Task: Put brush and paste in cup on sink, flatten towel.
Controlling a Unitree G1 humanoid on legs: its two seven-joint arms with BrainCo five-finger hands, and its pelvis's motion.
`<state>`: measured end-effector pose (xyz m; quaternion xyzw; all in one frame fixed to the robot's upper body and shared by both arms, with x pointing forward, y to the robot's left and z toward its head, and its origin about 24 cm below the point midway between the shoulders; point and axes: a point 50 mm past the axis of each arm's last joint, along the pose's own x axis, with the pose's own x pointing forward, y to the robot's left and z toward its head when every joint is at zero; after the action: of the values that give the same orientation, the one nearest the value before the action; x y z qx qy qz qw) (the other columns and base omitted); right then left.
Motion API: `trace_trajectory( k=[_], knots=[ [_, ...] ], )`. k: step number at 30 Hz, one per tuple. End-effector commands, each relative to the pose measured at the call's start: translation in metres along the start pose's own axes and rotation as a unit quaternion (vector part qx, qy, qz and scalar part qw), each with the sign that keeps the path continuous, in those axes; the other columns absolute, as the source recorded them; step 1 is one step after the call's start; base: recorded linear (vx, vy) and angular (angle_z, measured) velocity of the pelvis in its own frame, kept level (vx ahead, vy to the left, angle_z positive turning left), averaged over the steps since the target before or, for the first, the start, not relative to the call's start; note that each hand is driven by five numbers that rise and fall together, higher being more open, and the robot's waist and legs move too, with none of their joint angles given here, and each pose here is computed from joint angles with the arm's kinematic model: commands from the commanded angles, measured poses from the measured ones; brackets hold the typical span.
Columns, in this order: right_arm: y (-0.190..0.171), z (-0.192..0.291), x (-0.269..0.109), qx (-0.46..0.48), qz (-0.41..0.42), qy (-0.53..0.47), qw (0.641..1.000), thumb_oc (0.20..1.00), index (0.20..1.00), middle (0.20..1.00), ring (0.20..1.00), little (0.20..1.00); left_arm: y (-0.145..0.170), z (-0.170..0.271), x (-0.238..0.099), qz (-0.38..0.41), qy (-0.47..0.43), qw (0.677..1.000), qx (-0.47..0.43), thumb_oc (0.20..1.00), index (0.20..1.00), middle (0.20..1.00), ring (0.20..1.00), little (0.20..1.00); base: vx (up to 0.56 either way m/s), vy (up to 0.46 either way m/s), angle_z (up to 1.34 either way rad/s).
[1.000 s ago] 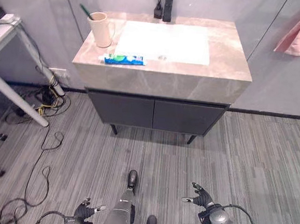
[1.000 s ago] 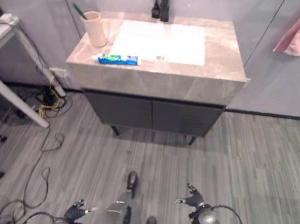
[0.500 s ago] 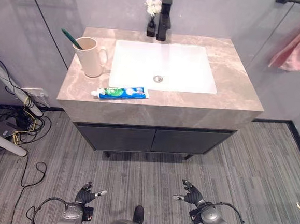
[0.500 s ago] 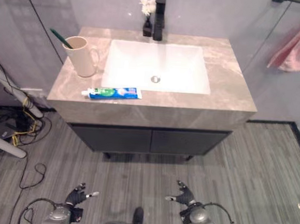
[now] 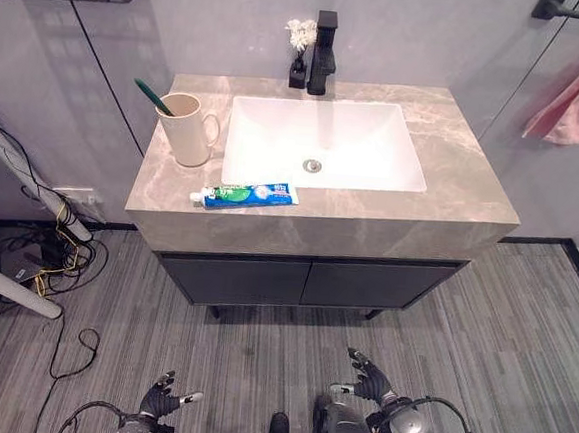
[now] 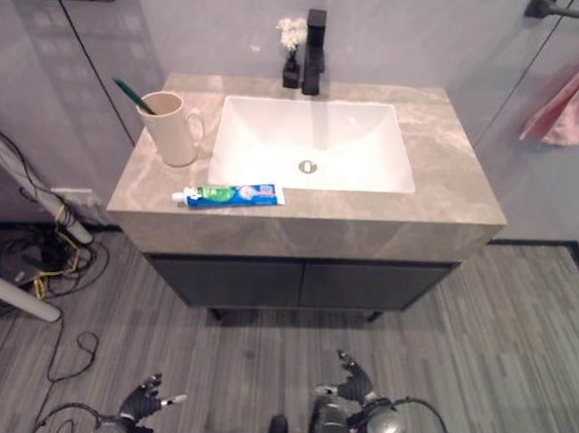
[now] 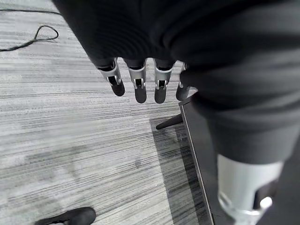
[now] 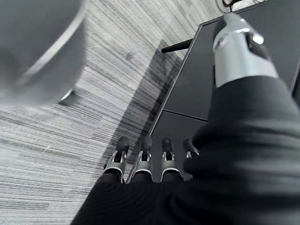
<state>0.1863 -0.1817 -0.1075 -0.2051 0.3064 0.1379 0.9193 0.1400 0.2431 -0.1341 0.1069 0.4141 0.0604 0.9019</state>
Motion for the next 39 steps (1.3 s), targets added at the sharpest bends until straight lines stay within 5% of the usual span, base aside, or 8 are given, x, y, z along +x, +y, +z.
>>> trace_trajectory(
  k=[1,20,39],
  knots=[
    [-0.023,0.023,0.006,-0.017,-0.028,-0.049,0.998,1.0,1.0,1.0,1.0,1.0,0.01,0.013,0.002,0.017,-0.031,0.999,0.007,1.0,1.0,1.0,1.0,1.0,0.19,-0.123,0.11],
    [-0.042,0.032,0.007,-0.083,-0.039,-0.062,0.994,1.0,1.0,1.0,1.0,1.0,0.001,0.03,0.01,0.014,-0.044,0.999,0.018,1.0,1.0,1.0,1.0,1.0,0.12,-0.102,0.12],
    [-0.033,0.021,0.003,-0.079,-0.034,-0.048,0.995,1.0,1.0,1.0,1.0,1.0,0.027,-0.004,-0.006,0.044,-0.016,0.998,0.038,1.0,1.0,1.0,1.0,1.0,0.04,0.165,-0.13]
  ],
)
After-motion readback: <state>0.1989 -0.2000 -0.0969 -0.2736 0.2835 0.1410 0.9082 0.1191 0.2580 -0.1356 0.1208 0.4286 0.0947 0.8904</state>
